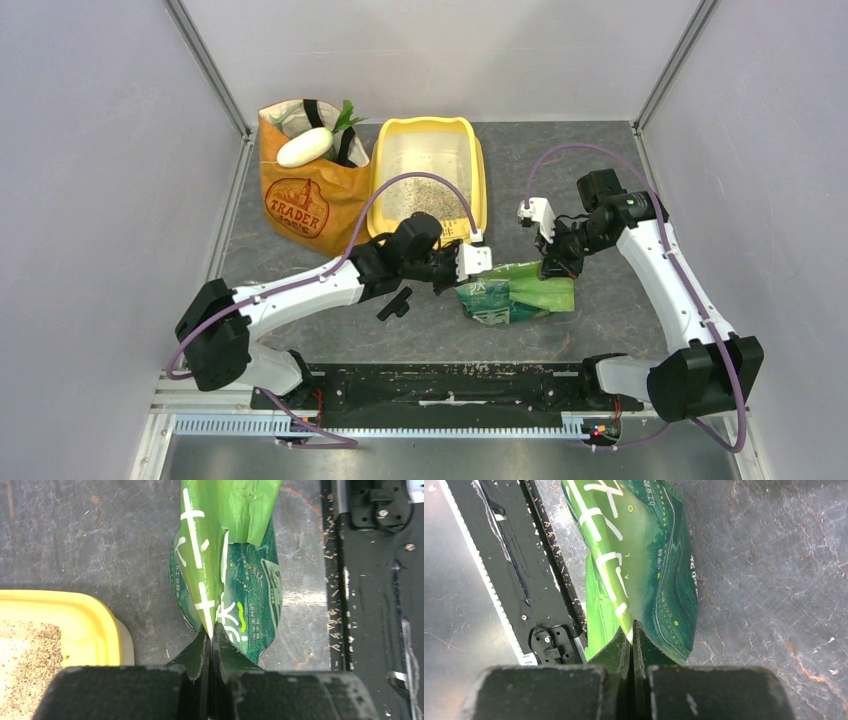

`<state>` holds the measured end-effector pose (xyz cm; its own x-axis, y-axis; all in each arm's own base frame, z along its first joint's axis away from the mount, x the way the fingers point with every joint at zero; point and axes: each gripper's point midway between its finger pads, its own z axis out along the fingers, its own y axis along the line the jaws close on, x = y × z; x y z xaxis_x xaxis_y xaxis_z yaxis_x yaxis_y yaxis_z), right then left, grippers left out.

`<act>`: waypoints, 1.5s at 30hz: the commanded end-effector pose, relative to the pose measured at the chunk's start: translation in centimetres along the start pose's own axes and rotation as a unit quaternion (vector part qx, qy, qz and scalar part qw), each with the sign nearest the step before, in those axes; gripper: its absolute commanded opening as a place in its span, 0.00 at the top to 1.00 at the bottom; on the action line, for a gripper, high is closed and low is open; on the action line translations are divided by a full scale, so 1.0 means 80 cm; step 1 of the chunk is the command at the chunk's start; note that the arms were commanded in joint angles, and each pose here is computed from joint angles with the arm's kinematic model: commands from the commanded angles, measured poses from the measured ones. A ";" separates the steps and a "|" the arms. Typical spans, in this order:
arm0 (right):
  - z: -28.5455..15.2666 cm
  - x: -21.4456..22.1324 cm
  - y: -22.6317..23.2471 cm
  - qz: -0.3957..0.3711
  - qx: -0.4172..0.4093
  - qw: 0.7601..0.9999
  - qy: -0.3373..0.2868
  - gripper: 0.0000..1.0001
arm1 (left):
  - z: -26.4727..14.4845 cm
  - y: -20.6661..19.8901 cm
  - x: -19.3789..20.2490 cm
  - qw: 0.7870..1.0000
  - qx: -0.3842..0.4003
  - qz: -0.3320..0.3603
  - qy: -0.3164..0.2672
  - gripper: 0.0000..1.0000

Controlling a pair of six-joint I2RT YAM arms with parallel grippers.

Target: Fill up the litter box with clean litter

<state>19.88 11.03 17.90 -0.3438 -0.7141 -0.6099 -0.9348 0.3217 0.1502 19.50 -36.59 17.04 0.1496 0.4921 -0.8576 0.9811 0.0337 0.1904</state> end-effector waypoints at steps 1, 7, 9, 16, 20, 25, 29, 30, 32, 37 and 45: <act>0.008 0.006 -0.039 0.020 0.055 0.998 0.012 1.00 | 0.005 0.039 0.023 0.998 -0.058 0.020 0.024 0.98; 0.009 0.003 -0.052 0.005 0.102 0.995 -0.010 1.00 | -0.016 0.067 0.024 0.995 -0.092 0.027 0.021 0.98; 0.006 -0.005 -0.054 0.001 0.114 0.993 -0.025 1.00 | -0.021 0.075 0.026 0.992 -0.110 0.046 0.027 0.98; 0.019 -0.010 -0.049 0.013 0.074 0.997 -0.028 0.96 | -0.038 0.069 0.028 0.993 -0.096 0.036 0.056 0.67; 0.012 -0.020 -0.044 0.014 0.056 0.998 -0.029 0.72 | -0.089 0.046 0.041 0.994 -0.077 -0.040 0.072 0.32; 0.001 -0.037 -0.038 0.015 0.048 0.998 -0.043 0.31 | -0.158 0.029 0.103 0.976 -0.139 -0.111 0.129 0.14; -0.005 -0.049 -0.041 0.017 0.054 0.997 -0.055 0.21 | -0.179 0.005 0.149 0.965 -0.170 -0.115 0.161 0.13; -0.006 -0.052 -0.041 0.017 0.054 0.997 -0.057 0.19 | -0.180 0.002 0.160 0.962 -0.177 -0.119 0.170 0.13; -0.008 -0.056 -0.041 0.018 0.054 0.996 -0.062 0.17 | -0.179 0.000 0.181 0.956 -0.185 -0.123 0.190 0.12; -0.017 -0.071 -0.035 0.008 0.052 0.996 -0.078 0.09 | -0.157 0.007 0.215 0.944 -0.202 -0.099 0.242 0.11; -0.041 -0.098 -0.038 0.014 0.088 0.990 -0.108 0.08 | -0.102 -0.007 0.223 0.946 -0.193 -0.045 0.256 0.26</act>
<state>24.71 12.93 21.60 -0.3551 -0.6105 -0.7079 -0.8993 0.4300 0.0803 19.32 -18.66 5.38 -0.1353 0.8448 -0.5177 0.8944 0.3289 0.3031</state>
